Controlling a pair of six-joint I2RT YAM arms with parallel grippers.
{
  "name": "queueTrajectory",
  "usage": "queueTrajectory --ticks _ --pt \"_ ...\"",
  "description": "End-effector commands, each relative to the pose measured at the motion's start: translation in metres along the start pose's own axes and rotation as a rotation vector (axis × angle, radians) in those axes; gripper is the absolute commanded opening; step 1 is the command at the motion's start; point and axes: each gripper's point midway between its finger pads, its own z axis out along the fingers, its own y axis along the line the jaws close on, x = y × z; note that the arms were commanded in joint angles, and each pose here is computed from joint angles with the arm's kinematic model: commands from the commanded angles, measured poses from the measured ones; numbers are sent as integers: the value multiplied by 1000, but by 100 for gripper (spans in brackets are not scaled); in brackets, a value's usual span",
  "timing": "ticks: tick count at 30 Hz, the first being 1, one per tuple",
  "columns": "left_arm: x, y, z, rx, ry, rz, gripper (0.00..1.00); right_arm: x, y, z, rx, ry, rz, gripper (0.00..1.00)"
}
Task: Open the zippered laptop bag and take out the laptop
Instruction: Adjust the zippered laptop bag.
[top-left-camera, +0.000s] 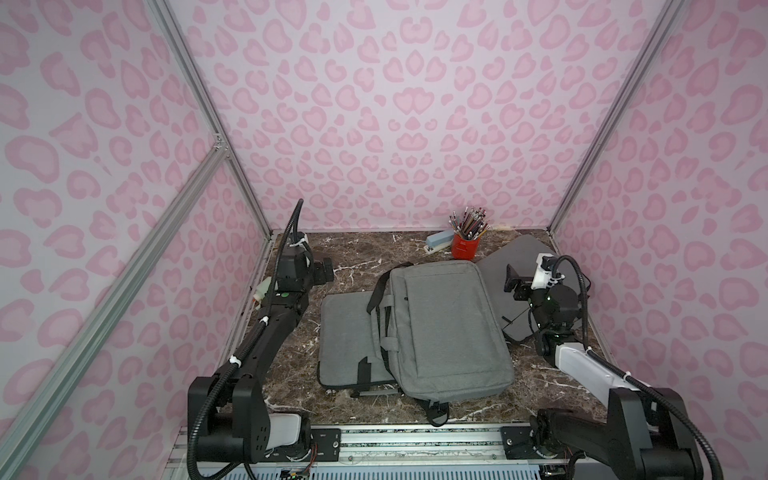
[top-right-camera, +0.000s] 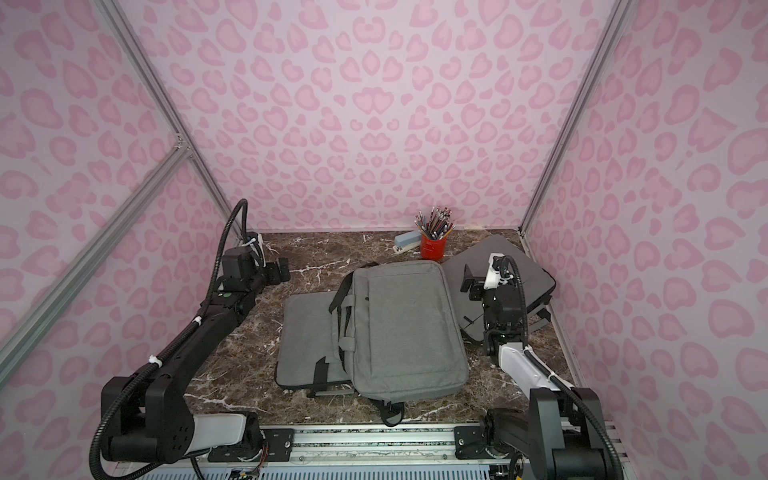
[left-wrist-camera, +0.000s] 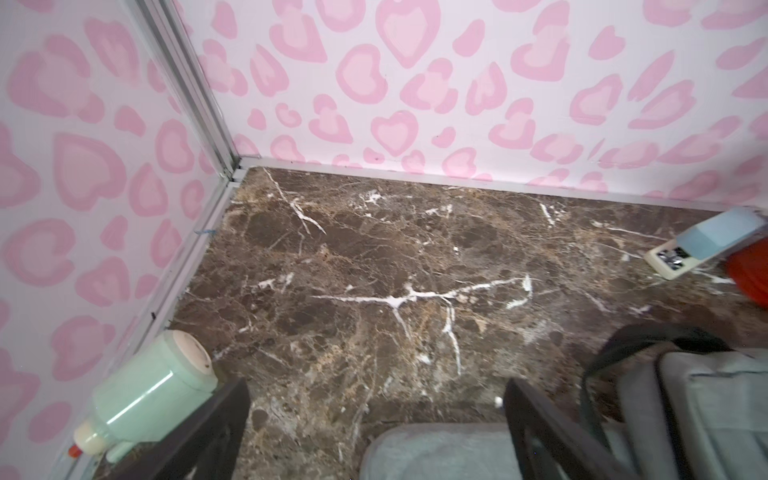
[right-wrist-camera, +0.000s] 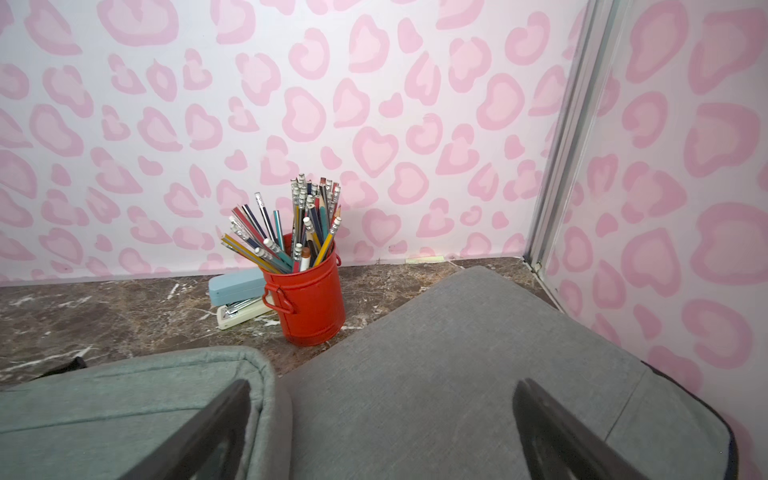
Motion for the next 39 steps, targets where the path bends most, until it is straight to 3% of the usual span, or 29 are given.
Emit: queueTrajectory --ticks 1,9,16,30,39 --pt "43 -23 -17 97 241 -101 99 18 18 -9 -76 140 98 99" --pt "58 -102 -36 359 381 -271 99 32 67 -41 -163 407 260 95" --pt "66 -153 -18 445 462 -326 99 45 96 -82 -164 557 367 93" --pt "94 -216 45 417 572 -257 88 98 145 -162 -60 870 393 91" --pt "114 -211 62 357 604 -182 61 128 120 -205 68 1023 286 91"
